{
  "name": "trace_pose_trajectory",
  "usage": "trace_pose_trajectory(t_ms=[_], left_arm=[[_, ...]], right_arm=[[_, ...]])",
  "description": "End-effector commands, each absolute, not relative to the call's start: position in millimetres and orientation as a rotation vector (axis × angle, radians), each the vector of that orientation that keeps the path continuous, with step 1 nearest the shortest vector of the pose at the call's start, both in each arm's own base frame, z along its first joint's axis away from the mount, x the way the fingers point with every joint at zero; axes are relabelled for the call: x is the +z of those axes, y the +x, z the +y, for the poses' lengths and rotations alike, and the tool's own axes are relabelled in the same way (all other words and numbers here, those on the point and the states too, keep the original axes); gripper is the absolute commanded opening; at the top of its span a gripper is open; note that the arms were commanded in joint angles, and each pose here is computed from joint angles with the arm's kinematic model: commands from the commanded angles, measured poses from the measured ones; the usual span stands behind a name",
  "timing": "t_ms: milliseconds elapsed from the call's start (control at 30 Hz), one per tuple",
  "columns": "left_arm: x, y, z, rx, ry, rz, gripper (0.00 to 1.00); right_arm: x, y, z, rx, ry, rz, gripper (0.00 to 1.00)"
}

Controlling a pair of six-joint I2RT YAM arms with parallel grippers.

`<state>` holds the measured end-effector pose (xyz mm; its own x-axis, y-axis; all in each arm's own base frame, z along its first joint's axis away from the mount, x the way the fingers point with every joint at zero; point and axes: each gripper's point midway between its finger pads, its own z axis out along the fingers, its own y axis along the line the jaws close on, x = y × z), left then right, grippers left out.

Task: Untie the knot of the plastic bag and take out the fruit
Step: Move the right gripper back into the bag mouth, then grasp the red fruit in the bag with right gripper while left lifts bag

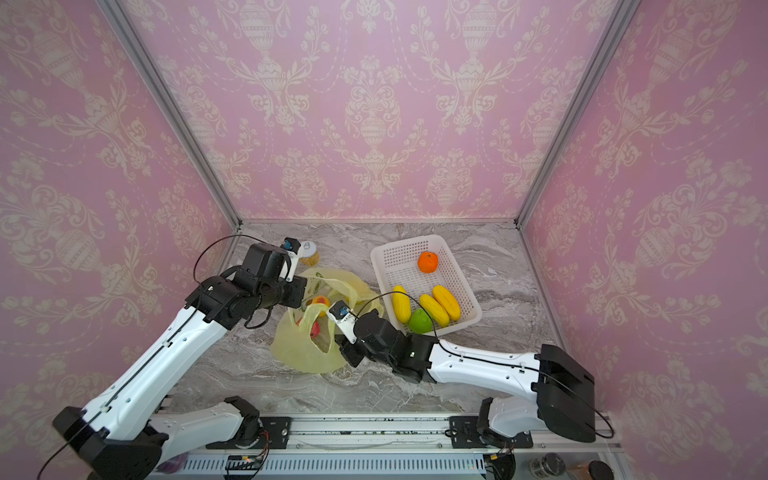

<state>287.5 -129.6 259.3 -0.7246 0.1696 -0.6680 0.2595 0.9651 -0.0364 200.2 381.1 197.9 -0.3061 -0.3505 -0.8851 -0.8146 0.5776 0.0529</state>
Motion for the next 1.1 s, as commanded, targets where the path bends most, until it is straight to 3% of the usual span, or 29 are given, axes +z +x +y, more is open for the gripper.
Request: trace_pose_trajectory(t_ms=[0, 233, 600, 800, 1067], left_arm=[[259.5, 283.0, -126.7, -0.173, 0.312, 2.397, 0.00], [264.5, 281.3, -127.1, -0.188, 0.313, 2.378, 0.00], [275.7, 274.9, -136.3, -0.281, 0.337, 2.334, 0.00], [274.8, 274.0, -139.8, -0.304, 0.347, 2.338, 0.00], [275.8, 272.8, -141.5, -0.320, 0.351, 2.335, 0.00]], right_arm=[[197.4, 188.5, 402.6, 0.637, -1.040, 1.870, 0.42], [160.7, 207.9, 420.7, 0.519, -1.038, 1.955, 0.58], [141.5, 277.0, 422.6, 0.430, -0.812, 2.129, 0.70], [126.7, 292.0, 449.8, 0.621, -0.738, 2.193, 0.90], [104.6, 292.2, 491.9, 0.833, -0.703, 2.227, 1.00]])
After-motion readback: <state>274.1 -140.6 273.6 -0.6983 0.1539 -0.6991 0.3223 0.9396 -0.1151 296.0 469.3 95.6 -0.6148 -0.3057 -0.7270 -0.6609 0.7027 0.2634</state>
